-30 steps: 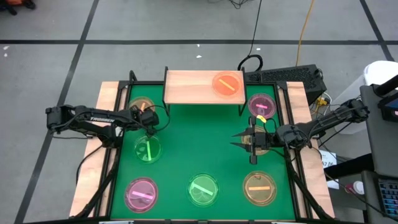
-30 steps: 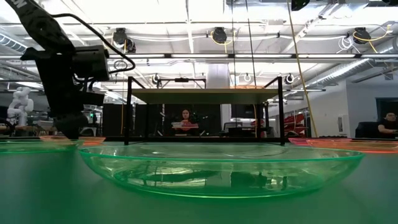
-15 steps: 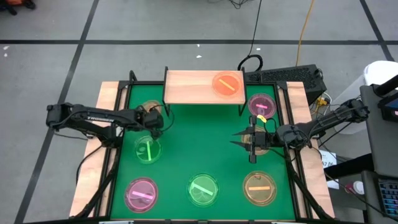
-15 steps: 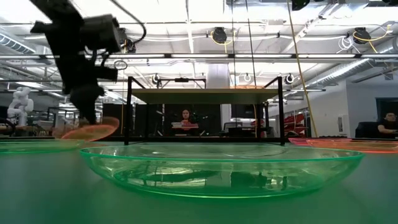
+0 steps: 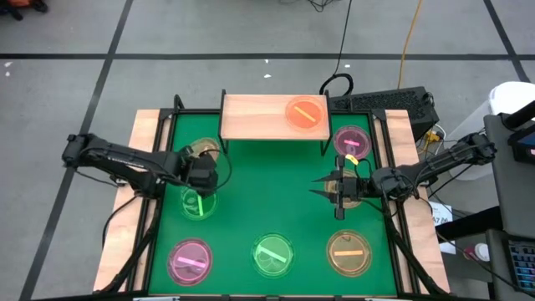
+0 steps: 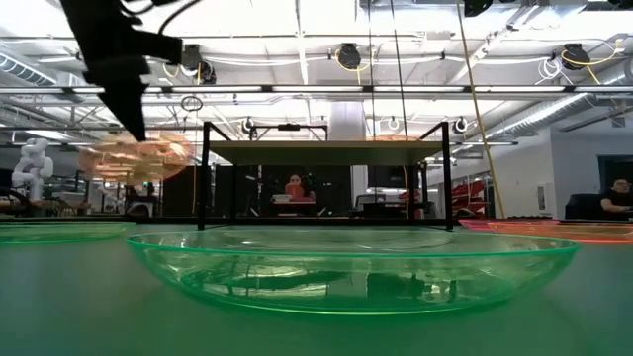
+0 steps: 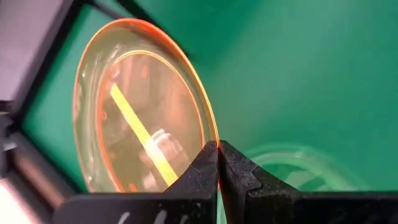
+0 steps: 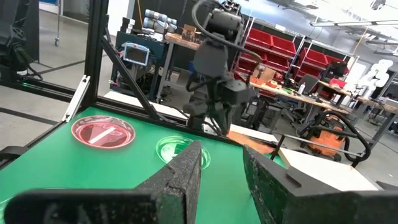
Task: Place and stack plates onto a shelf
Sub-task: Stack the orange plate on top of the orange plate on the shelf
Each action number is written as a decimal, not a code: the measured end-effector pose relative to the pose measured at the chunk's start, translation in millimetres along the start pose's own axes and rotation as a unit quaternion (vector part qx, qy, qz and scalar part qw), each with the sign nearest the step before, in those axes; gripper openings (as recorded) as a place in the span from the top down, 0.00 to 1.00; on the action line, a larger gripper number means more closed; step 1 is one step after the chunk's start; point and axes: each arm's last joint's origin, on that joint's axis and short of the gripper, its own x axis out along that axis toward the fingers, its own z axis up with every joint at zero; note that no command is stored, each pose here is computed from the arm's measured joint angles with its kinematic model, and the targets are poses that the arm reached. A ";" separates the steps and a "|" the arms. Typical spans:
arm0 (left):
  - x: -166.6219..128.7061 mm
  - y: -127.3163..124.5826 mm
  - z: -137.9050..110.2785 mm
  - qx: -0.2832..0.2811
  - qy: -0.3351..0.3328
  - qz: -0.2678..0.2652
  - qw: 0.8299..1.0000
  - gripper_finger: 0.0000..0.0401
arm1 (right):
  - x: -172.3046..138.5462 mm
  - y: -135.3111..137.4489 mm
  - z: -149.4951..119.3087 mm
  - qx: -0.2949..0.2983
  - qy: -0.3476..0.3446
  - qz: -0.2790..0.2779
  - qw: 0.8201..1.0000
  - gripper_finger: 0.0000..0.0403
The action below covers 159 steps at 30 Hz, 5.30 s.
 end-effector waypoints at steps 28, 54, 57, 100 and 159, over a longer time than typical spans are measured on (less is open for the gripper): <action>-99.6 -20.1 114.9 0.267 -0.419 0.076 0.864 0.99 | -2.3 -0.1 -3.6 -0.009 0.032 -0.049 0.998 0.74; 74.4 -0.3 259.5 0.405 -0.420 0.010 0.812 0.94 | -38.5 11.8 10.7 0.020 0.014 0.025 0.999 0.74; 82.4 -2.9 264.2 0.401 -0.409 0.005 0.820 0.92 | -38.6 11.9 10.9 0.020 0.012 0.026 0.999 0.74; -157.9 4.8 160.0 0.271 -0.540 -0.044 0.795 0.73 | -39.0 13.3 4.4 0.012 0.043 0.034 0.998 0.74; -63.1 -77.3 66.7 0.176 -0.696 -0.109 0.687 0.73 | 16.0 24.5 -61.1 0.099 0.232 -0.002 0.968 0.74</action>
